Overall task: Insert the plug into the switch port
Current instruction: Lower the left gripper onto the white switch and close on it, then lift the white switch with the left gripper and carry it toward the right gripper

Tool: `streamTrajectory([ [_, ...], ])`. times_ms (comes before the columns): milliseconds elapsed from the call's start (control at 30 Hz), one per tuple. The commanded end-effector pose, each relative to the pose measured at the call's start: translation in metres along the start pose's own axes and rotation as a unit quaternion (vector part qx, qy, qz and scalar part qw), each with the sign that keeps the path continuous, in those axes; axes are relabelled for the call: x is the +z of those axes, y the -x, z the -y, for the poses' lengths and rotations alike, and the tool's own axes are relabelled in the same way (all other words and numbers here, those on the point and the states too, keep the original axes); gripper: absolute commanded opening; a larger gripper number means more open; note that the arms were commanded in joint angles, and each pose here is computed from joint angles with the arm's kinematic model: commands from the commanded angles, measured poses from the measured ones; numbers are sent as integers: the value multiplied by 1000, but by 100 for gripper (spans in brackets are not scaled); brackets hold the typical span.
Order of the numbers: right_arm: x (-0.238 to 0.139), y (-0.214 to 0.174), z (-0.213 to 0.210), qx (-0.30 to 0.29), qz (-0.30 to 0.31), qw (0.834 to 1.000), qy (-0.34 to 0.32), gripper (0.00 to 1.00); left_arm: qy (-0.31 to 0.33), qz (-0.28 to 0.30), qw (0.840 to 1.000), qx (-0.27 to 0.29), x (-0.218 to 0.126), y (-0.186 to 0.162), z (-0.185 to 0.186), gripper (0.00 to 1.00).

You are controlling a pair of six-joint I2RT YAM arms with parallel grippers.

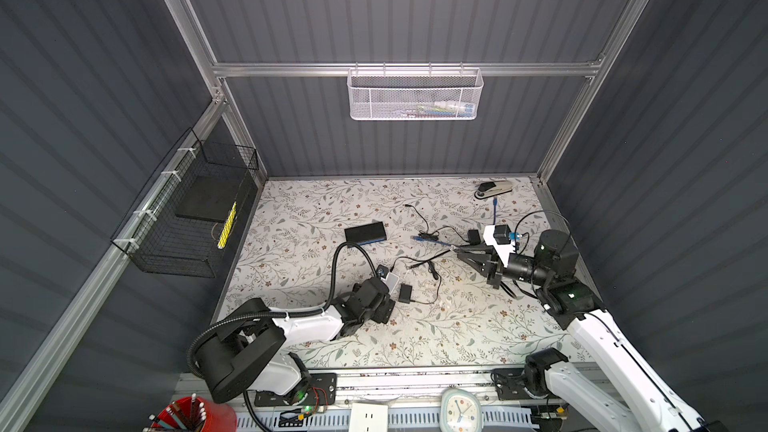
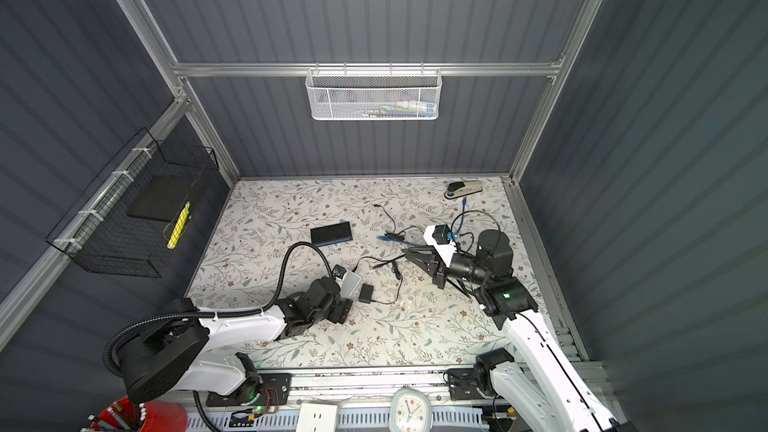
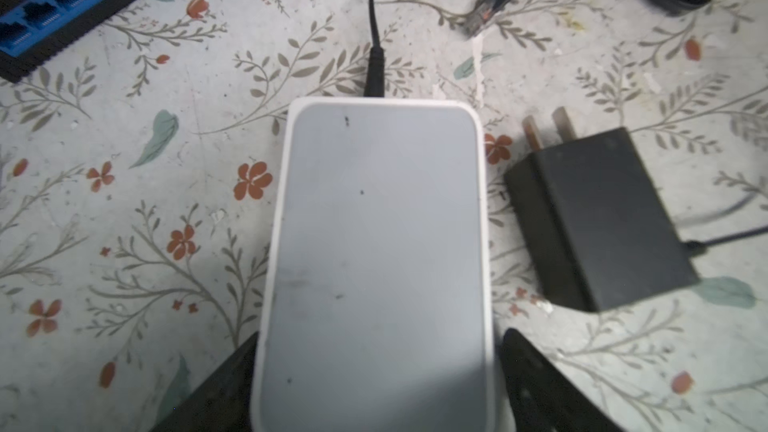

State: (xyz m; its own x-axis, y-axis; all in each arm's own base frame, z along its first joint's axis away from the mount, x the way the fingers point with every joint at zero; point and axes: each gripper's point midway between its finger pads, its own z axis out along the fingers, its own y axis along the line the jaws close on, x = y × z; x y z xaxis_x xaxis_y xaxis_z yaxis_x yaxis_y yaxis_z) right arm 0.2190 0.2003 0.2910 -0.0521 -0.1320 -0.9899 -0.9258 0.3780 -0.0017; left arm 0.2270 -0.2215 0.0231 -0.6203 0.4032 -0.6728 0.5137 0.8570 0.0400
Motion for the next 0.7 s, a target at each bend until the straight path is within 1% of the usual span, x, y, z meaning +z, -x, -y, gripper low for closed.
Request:
streamTrajectory([
  [0,-1,6,-3,0,4,1000,11,3,26,32,999,-9,-5,5,-8,90],
  [33,0,7,-2,-1,6,1000,11,3,31,35,999,-9,-5,5,-9,99],
  [100,0,9,-1,-1,10,1000,11,3,41,53,998,-11,-4,9,-8,100],
  [200,1,13,-1,-1,12,1000,14,3,51,57,997,-15,3,-5,-13,100],
  [300,0,16,-1,-4,9,1000,16,3,47,87,995,-19,0,-8,-17,100],
  [333,0,17,-2,-5,7,1000,16,3,43,91,995,-16,-1,-10,-17,99],
  [400,0,17,-2,-5,4,1000,17,3,34,91,995,-12,2,-11,-14,90],
  [467,0,17,-3,-3,3,1000,18,3,24,88,996,-8,5,-15,-10,85],
  [533,0,18,-3,-4,3,1000,19,3,20,86,996,-6,7,-17,-9,85],
  [667,-1,20,-4,-4,0,1000,21,3,6,88,996,8,10,-18,-3,87],
])
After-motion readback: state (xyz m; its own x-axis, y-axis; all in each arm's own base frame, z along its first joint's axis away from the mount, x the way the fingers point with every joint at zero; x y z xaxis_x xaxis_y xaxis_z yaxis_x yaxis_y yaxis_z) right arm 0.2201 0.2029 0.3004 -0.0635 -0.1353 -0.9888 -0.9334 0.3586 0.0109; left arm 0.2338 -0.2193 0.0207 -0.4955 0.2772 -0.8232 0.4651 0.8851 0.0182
